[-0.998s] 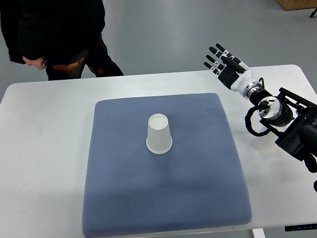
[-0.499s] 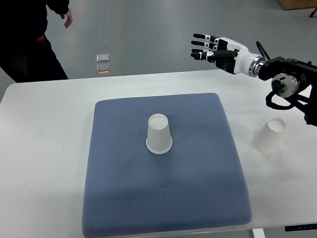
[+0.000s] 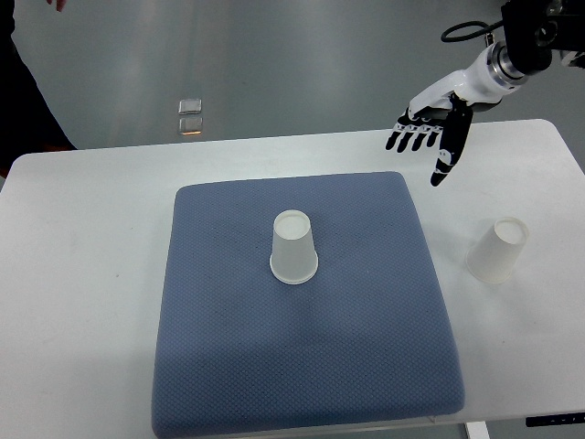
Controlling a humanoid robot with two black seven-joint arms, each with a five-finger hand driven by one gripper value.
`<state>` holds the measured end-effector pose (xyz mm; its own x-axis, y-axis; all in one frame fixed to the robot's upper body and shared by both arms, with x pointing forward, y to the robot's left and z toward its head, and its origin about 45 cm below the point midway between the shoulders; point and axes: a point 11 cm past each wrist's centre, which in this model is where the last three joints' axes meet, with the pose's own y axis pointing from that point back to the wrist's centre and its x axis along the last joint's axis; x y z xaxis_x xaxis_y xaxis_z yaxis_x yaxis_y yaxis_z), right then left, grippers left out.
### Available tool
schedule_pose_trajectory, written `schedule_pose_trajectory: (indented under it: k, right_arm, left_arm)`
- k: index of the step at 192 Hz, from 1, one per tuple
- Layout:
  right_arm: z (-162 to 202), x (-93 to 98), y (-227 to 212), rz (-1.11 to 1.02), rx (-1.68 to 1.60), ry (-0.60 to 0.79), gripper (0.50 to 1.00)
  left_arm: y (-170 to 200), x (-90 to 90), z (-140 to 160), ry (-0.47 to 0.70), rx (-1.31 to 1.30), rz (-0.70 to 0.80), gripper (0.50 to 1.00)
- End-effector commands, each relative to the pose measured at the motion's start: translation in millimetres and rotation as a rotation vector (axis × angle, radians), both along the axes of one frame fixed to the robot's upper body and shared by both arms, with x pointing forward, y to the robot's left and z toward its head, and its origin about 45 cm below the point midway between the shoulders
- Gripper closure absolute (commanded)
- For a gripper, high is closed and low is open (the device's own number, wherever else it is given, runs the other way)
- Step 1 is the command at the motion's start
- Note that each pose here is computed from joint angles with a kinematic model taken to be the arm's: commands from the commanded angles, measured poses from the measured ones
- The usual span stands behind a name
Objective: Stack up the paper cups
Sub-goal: 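Move the right hand over the white cup beside the pad and lower it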
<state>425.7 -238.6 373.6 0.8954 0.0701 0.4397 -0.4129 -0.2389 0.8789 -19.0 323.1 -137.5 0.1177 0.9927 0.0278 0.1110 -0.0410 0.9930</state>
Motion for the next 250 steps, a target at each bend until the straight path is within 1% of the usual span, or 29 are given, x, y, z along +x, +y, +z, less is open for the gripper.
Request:
schedule_pose_trajectory:
  k: [1, 19, 36, 72, 103, 119, 138, 154, 171, 187, 200, 215, 238, 250]
  right_arm:
    - [22.9, -19.9, -8.5, 0.033, -0.13, -0.008, 0.583]
    - [40.8, -34.0, -15.6, 0.034, -0.168, -0.019, 0.583]
    - [55.6, -42.3, -25.9, 0.011, -0.159, -0.038, 0.583]
    - [93.2, -50.6, -43.7, -0.038, -0.097, -0.124, 0.583]
    - [94.3, -50.6, -43.7, -0.039, -0.099, -0.128, 0.585]
    - [83.9, -49.8, -46.2, -0.046, -0.108, -0.102, 0.585]
    - [52.8, -49.1, -52.8, -0.06, -0.13, -0.031, 0.585]
    - [35.6, -42.7, -57.5, -0.076, -0.138, -0.043, 0.587]
    - [17.0, -33.1, -69.8, -0.123, -0.162, -0.086, 0.587]
    - [-8.0, -25.7, -83.0, -0.177, -0.182, -0.124, 0.587]
    - [-23.2, -25.5, -90.1, -0.208, -0.194, -0.129, 0.587]
    - [-40.8, -29.7, -98.2, -0.229, -0.204, -0.108, 0.587]
    - [-60.4, -35.5, -103.7, -0.238, -0.209, -0.076, 0.587]
    - [-67.3, -35.5, -105.4, -0.246, -0.206, -0.079, 0.587]
  left_arm:
    - [-3.0, 0.0, -0.2, 0.0, -0.009, -0.001, 0.5]
    - [-4.1, 0.0, -0.3, 0.0, -0.012, -0.001, 0.5]
    - [-4.1, 0.1, -0.3, 0.0, -0.012, -0.001, 0.5]
    - [-4.1, 0.0, -0.3, 0.0, -0.012, -0.001, 0.5]
    - [-4.2, 0.0, -0.3, 0.0, -0.013, -0.003, 0.5]
    - [-3.6, 0.1, -0.2, 0.0, -0.01, 0.0, 0.5]
    - [-3.1, 0.0, -0.2, 0.0, -0.009, -0.001, 0.5]
    - [-3.1, 0.1, -0.2, 0.0, -0.009, 0.0, 0.5]
    - [-3.1, 0.1, -0.2, 0.0, -0.009, 0.0, 0.5]
    - [-3.1, 0.1, -0.2, 0.0, -0.009, 0.0, 0.5]
    - [-3.1, 0.2, -0.2, -0.001, -0.009, 0.002, 0.5]
    - [-3.1, 0.2, -0.2, -0.001, -0.009, 0.002, 0.5]
    - [-2.6, -0.6, -0.2, 0.0, -0.007, 0.004, 0.5]
    - [-2.1, -0.6, -0.2, 0.0, -0.006, 0.004, 0.5]
